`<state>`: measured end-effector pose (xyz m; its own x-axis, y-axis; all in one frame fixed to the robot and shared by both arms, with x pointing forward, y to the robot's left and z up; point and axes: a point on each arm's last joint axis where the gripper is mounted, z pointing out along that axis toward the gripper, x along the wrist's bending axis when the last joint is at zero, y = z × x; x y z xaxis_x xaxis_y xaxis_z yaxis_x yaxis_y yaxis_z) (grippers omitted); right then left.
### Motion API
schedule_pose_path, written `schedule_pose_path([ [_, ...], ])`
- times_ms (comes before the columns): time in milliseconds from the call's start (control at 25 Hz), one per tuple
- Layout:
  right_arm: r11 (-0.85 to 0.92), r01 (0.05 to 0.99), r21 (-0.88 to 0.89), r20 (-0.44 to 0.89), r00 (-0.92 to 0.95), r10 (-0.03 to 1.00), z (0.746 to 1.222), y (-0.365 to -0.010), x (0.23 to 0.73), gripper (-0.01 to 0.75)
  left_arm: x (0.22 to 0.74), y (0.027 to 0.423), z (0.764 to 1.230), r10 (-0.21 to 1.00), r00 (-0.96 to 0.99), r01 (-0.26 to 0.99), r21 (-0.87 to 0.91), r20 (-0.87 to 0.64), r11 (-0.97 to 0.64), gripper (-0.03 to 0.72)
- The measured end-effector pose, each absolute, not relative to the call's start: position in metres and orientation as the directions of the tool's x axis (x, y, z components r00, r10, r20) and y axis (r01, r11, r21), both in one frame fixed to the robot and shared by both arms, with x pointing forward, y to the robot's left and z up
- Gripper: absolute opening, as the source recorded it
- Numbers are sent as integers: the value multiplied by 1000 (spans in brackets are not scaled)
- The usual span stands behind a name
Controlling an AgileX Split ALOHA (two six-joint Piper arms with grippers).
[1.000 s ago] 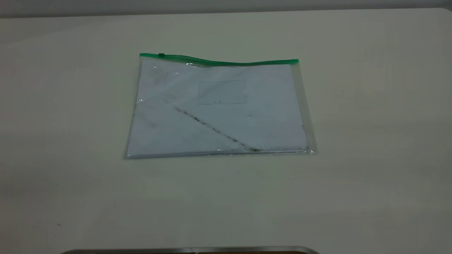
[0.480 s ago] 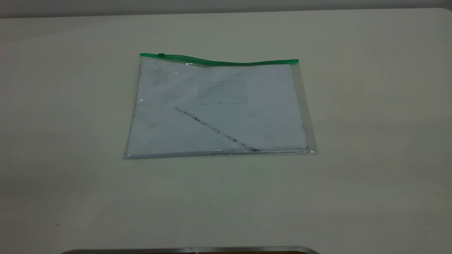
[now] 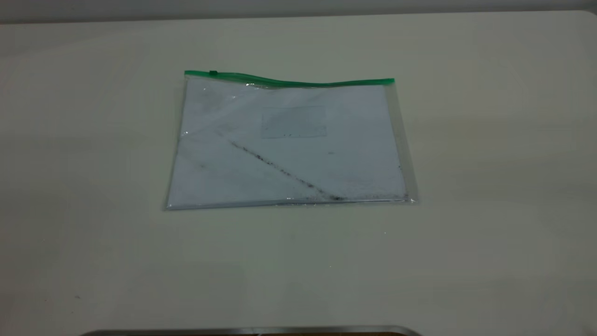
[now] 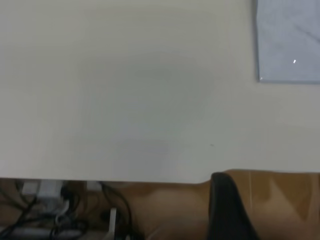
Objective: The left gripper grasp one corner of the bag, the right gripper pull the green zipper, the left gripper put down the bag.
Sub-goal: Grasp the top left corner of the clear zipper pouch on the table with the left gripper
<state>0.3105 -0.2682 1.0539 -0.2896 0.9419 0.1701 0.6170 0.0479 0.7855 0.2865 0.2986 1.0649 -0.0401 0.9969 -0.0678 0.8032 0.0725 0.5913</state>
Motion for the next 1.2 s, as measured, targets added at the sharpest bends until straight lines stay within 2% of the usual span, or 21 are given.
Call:
schedule_pose_path([
  [80, 123, 620, 775, 119, -335, 935, 1049, -267, 336, 512, 314, 298, 1064, 998, -25, 825, 563, -59, 54, 497],
  [280, 129, 671, 730, 165, -356, 920, 1025, -260, 398, 573, 385, 293, 1040, 994, 98, 858, 510, -52, -58, 517],
  [520, 206, 664, 718, 178, -462, 869, 1004, -249, 470, 576, 465, 284, 993, 980, 152, 865, 497, -131, -67, 553],
  [680, 192, 671, 716, 239, -494, 836, 982, -239, 520, 576, 518, 280, 966, 968, 188, 887, 452, -164, -96, 557],
  [1000, 297, 667, 683, 288, -620, 730, 926, -183, 583, 576, 619, 275, 905, 947, 254, 902, 402, -195, -159, 560],
  [1200, 330, 652, 682, 301, -662, 686, 908, -154, 607, 576, 671, 279, 870, 928, 287, 912, 364, -240, -188, 560],
])
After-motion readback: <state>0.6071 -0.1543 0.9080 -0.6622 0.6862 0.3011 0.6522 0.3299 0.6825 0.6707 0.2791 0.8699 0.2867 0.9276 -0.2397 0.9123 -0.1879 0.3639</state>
